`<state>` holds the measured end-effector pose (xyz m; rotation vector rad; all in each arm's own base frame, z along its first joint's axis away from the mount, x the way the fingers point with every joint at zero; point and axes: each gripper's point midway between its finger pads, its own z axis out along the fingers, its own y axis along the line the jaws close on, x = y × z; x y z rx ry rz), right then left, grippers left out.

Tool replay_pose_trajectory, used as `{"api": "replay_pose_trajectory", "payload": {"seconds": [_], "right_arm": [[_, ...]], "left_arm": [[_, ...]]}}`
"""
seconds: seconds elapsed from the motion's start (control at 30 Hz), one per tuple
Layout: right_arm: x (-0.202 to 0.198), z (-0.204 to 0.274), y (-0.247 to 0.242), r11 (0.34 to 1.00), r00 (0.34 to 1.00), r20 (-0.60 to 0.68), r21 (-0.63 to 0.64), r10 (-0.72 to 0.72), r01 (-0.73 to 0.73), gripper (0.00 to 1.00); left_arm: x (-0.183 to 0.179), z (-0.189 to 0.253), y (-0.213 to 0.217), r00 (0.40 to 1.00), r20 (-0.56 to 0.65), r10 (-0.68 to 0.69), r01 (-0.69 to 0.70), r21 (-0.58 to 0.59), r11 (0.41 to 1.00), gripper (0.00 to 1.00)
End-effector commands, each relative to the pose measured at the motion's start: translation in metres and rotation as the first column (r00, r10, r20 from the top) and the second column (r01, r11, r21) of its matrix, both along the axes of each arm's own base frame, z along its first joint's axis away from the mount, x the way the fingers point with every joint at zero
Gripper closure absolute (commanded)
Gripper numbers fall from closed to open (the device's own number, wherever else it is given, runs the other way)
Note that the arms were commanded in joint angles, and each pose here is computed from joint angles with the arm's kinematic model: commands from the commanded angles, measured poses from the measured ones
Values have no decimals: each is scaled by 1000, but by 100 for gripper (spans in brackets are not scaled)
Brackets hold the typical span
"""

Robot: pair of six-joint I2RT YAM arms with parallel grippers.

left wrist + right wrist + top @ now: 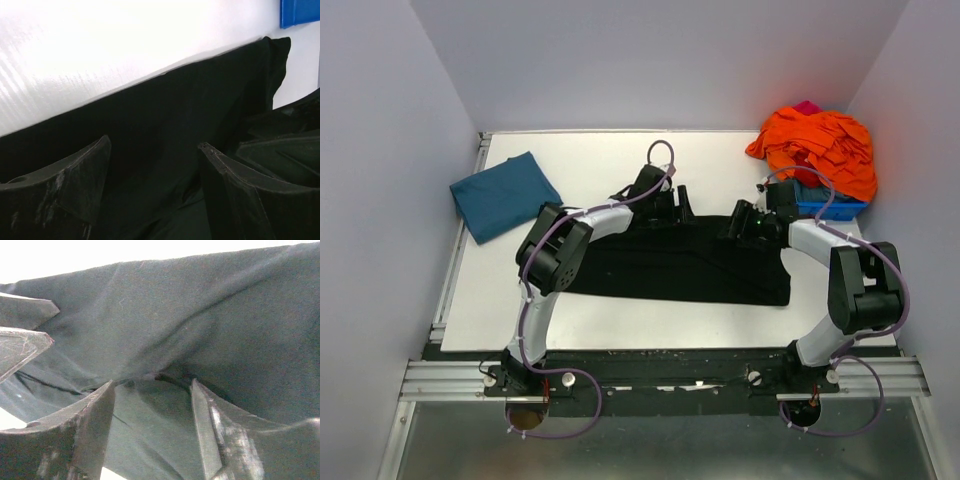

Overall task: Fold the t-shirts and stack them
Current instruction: Fold the other side of the tshirt into a rectangle

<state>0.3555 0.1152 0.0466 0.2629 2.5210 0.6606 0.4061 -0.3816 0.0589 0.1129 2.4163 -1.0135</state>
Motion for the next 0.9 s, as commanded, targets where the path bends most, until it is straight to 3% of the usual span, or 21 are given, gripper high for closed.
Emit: {"api": "replay_pose_trajectory", "payload": {"seconds": [0.0, 0.47, 0.73, 0.87], "right_arm": [[2, 6, -8, 998, 999, 34, -68, -8, 10, 38], [17, 7, -7, 972, 999, 41, -236, 8, 2, 46], [17, 9, -1, 967, 999, 41, -256, 28, -16, 98], [4, 24, 6, 971, 996, 67, -236, 57, -39, 99]], "left_arm": [[-19, -9, -10, 998, -5, -67, 68, 14, 998, 19], [-37, -4, -16, 992, 60, -109, 106, 51, 993, 19], [-40, -7, -18, 992, 53, -119, 117, 33, 993, 19], [-41, -5, -19, 991, 55, -124, 123, 27, 992, 19]]}}
